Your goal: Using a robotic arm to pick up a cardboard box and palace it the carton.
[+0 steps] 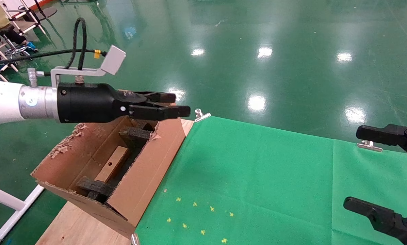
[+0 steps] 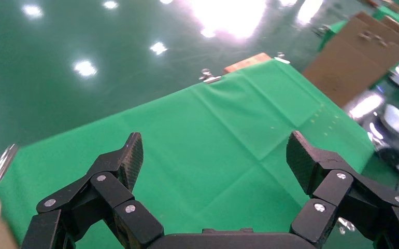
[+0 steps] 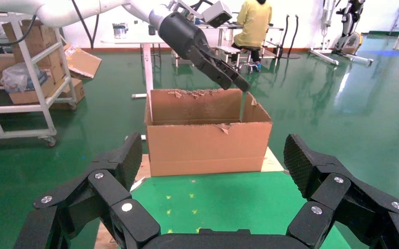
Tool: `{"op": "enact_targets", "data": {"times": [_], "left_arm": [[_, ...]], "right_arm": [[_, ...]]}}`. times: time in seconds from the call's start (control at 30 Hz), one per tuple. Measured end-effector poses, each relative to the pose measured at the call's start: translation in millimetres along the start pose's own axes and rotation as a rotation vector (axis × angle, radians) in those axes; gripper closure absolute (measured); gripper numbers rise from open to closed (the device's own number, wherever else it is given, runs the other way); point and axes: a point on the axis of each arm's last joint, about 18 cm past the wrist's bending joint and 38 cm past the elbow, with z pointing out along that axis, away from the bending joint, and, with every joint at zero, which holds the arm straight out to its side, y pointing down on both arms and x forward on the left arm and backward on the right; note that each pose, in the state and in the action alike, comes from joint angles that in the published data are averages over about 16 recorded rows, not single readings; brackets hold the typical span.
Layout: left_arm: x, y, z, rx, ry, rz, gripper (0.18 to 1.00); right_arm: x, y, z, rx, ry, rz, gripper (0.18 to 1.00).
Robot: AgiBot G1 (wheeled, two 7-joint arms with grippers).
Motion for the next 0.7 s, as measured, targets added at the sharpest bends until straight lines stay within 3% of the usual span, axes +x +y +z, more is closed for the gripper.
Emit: {"op": "enact_targets", "data": {"times": [0.7], "left_arm": [[81, 19, 26, 0.137, 0.286, 0.335, 0.183]], "right_arm": [[0, 0, 0, 0.0, 0.0, 0.0, 0.178]]}}
